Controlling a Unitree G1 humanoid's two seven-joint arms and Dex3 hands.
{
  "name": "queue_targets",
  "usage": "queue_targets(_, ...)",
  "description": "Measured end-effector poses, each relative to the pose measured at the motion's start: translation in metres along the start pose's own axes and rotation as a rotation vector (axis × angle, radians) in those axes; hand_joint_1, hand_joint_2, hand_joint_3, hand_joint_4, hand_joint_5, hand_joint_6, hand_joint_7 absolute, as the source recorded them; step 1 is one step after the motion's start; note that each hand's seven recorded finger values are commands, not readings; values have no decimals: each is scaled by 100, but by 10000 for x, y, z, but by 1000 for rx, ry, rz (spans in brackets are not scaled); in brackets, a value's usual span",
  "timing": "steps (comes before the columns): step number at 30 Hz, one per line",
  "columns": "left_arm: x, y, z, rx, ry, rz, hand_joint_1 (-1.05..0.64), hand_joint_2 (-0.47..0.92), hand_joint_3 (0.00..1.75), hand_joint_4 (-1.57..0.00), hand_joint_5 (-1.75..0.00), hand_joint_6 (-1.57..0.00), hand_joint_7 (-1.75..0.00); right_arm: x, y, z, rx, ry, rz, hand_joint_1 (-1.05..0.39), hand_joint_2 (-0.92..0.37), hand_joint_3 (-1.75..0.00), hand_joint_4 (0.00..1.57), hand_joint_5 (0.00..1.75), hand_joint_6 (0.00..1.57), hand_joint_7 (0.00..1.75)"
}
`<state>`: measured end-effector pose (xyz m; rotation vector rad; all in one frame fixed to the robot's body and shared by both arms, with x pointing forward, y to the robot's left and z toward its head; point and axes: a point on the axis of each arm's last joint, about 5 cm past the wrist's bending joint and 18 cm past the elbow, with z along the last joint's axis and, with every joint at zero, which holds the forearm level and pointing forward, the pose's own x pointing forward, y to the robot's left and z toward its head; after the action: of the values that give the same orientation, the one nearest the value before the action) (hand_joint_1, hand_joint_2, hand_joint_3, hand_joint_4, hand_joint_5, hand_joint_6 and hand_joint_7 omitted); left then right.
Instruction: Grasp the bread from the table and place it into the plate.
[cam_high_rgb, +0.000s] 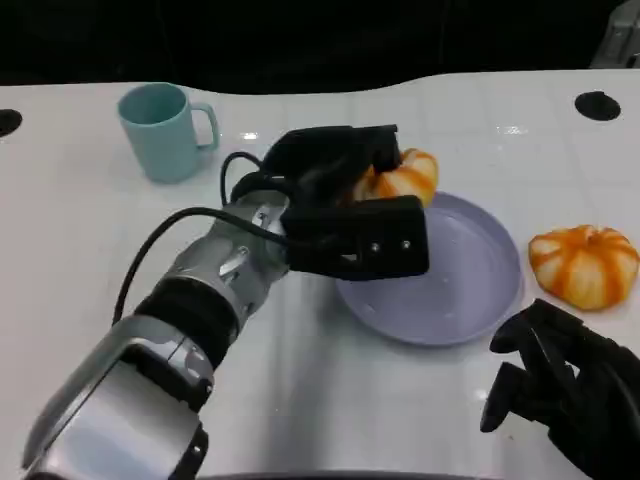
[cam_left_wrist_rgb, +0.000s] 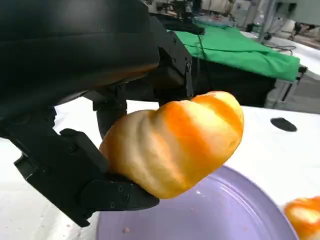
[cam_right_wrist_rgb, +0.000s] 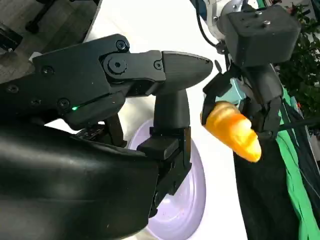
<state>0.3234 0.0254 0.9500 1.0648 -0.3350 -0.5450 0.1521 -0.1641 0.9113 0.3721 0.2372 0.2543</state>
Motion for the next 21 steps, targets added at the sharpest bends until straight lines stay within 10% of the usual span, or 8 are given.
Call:
queue_targets(7, 54, -122, 152, 49, -16, -88, -21, 66, 76, -81, -175, -85, -97, 1, 18, 1, -1, -2, 5, -43, -92, -41, 64, 175, 48, 163)
queue_targets(10, 68, -146, 184, 58, -18, -107, -21, 69, 70, -79, -175, -95, -70, -1, 20, 2, -1, -3, 2, -44, -92, -41, 63, 175, 47, 163)
queue_targets(13, 75, -175, 209, 63, -18, -122, -20, 72, 60, -82, -175, -89, -95, -2, 23, 2, -1, -3, 2, -44, -92, -40, 63, 175, 47, 164)
queue_targets(19, 68, -251, 225, 65, -4, -144, -19, 75, 31, -80, -175, -89, -88, -8, 29, 2, -1, -5, 2, -43, -92, -41, 63, 175, 47, 164)
queue_targets(21, 64, -265, 221, 64, 4, -151, -25, 87, 13, -63, -162, -75, -46, -9, 30, 1, 0, -5, 2, -44, -92, -41, 63, 175, 48, 164)
